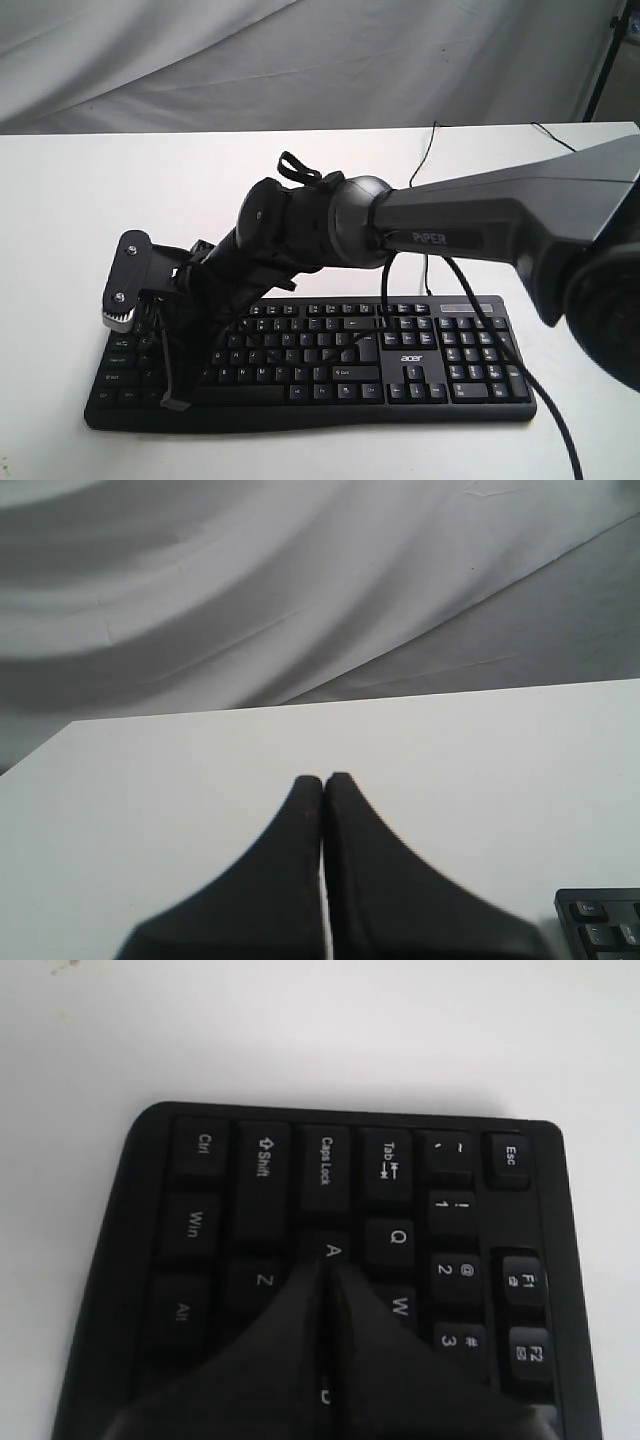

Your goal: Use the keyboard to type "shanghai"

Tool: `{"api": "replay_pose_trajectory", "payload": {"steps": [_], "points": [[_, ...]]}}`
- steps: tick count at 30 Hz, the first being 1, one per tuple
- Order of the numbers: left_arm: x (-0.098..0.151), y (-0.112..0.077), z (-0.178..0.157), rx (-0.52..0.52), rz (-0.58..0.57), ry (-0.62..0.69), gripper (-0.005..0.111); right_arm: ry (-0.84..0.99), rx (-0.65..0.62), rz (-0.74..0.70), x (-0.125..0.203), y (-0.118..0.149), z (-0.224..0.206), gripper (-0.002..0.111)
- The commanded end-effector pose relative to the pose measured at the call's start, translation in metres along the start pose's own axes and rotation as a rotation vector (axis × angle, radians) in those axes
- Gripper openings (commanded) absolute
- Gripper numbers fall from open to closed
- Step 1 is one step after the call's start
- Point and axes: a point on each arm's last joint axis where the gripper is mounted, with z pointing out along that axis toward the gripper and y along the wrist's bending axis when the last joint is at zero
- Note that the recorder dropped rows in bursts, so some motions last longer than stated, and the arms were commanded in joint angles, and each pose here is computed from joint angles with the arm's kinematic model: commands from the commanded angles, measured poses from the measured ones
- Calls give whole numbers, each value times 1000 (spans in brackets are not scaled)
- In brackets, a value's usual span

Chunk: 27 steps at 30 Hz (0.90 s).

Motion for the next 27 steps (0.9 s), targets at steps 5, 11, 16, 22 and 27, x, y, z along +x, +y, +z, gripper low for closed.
{"api": "replay_pose_trajectory", "payload": {"steps": [5, 11, 16, 22, 27], "points": [[1, 0, 1, 4, -3, 3, 1, -15, 8, 6, 2, -4, 4, 0], [1, 0, 1, 4, -3, 3, 1, -5, -1, 10, 6, -3, 9, 0], [1, 0, 1, 4, -3, 3, 1, 2, -4, 14, 9, -3, 12, 0], [1, 0, 1, 4, -3, 3, 1, -25, 19, -6, -3, -4, -4, 0], [1, 0, 1, 4, -3, 3, 1, -57, 10, -22, -18, -2, -24, 0]]}}
